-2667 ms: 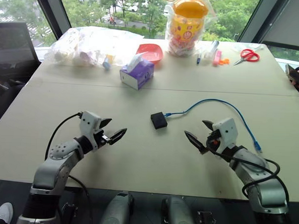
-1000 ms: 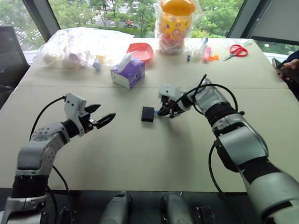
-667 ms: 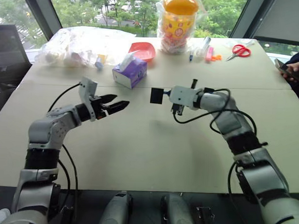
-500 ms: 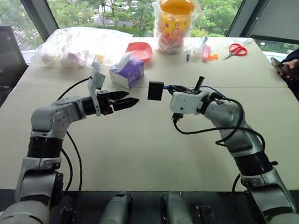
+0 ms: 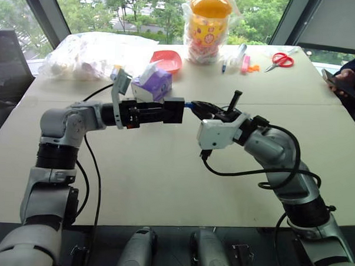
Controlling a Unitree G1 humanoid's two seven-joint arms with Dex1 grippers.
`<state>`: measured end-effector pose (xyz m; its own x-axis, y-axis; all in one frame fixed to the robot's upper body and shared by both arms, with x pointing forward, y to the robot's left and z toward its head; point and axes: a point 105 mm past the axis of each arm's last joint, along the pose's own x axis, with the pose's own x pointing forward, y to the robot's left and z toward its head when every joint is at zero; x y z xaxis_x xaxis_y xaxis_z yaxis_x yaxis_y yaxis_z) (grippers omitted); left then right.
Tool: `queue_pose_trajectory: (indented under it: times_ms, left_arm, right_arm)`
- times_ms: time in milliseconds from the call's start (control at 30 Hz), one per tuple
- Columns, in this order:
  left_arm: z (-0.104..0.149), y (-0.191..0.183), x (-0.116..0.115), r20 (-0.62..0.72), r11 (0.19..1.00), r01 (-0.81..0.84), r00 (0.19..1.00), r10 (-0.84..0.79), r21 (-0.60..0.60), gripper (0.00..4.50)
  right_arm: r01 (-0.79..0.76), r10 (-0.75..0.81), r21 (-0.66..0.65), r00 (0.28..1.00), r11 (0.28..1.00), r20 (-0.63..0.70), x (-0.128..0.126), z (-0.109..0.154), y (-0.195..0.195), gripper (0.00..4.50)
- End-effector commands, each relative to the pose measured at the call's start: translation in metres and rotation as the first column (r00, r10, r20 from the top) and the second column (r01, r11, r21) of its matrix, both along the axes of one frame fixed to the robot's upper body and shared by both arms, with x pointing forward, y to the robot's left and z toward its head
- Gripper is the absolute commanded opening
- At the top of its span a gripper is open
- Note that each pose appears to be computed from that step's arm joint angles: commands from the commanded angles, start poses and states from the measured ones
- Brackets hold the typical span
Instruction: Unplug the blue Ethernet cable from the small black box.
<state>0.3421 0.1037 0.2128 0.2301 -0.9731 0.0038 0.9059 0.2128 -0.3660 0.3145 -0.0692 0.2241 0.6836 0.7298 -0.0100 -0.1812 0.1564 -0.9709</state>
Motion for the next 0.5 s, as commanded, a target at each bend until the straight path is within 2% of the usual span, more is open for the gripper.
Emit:
queue_pose_trajectory:
  times_ms: [33,100,167,367,500]
  left_arm:
    - [0.013,-0.006,-0.007,0.057,0.998,0.061,0.997,-0.060,-0.020,1.99]
    - [0.011,-0.008,-0.009,0.053,0.997,0.070,0.996,-0.069,-0.022,0.94]
    - [0.009,-0.010,-0.010,0.047,0.996,0.079,0.996,-0.078,-0.028,0.42]
    - [0.002,-0.014,-0.016,0.040,0.993,0.117,0.992,-0.116,-0.005,0.43]
    - [-0.005,-0.010,-0.020,0.055,0.989,0.138,0.989,-0.141,0.050,0.43]
  right_arm:
    - [-0.043,0.043,0.003,0.999,0.999,0.029,-0.011,0.015,0.003,0.00]
    - [-0.055,0.055,-0.003,0.998,0.998,0.021,-0.013,0.016,0.005,0.00]
    - [-0.060,0.060,-0.005,0.998,0.998,0.012,-0.014,0.017,0.006,0.00]
    - [-0.070,0.071,0.019,0.994,0.997,-0.082,-0.016,0.013,0.006,0.00]
    - [-0.030,0.089,0.178,0.937,0.984,-0.336,-0.011,0.012,-0.006,1.73]
